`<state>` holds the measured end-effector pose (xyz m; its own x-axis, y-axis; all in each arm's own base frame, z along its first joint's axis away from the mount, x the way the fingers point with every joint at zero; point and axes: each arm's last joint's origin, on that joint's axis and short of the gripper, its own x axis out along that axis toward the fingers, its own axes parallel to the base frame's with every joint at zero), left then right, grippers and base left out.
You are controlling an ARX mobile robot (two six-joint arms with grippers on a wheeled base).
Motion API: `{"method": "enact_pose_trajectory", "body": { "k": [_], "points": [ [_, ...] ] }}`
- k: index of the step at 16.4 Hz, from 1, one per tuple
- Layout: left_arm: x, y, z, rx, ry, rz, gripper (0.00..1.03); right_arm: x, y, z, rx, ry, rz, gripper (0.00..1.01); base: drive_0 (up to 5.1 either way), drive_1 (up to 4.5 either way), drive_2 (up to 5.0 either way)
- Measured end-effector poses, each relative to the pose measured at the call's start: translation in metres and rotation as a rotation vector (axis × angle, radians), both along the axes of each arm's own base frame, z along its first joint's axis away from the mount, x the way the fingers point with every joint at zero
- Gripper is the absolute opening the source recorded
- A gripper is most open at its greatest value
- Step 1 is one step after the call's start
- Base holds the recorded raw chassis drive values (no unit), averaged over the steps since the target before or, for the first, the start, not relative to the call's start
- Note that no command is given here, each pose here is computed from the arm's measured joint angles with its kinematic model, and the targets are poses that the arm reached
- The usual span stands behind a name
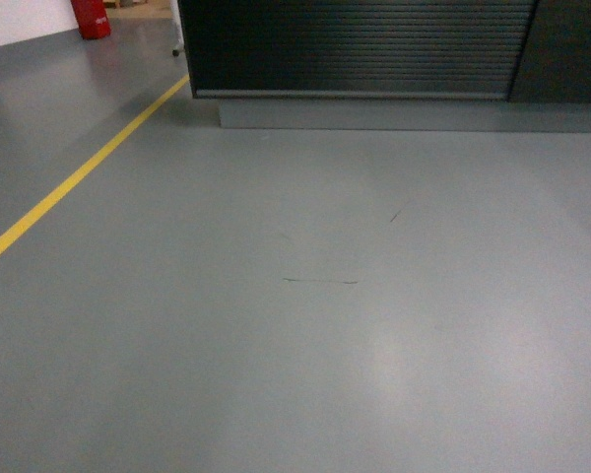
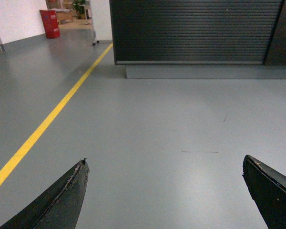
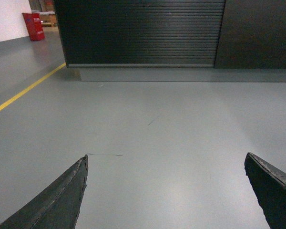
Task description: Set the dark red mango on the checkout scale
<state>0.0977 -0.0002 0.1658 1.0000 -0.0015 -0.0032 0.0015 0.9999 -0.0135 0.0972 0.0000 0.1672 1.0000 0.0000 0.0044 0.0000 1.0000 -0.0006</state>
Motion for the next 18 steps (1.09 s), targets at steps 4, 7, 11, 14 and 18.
{"method": "enact_pose_trajectory", "body": {
  "k": [4,7,11,14,18],
  "points": [
    [0.0,0.0,0.0,0.0,0.0,0.0,0.98,0.0,0.0,0.0,0.0,0.0,0.0,0.98,0.0,0.0,0.0],
    [0.0,0.0,0.0,0.0,0.0,0.0,0.98,0.0,0.0,0.0,0.0,0.0,0.0,0.98,0.0,0.0,0.0],
    [0.0,0.0,0.0,0.0,0.0,0.0,0.98,0.0,0.0,0.0,0.0,0.0,0.0,0.98,0.0,0.0,0.0],
    [0.0,0.0,0.0,0.0,0.0,0.0,0.98,0.0,0.0,0.0,0.0,0.0,0.0,0.98,0.0,0.0,0.0],
    [0.0,0.0,0.0,0.0,0.0,0.0,0.98,0.0,0.0,0.0,0.0,0.0,0.0,0.98,0.0,0.0,0.0]
  ]
}}
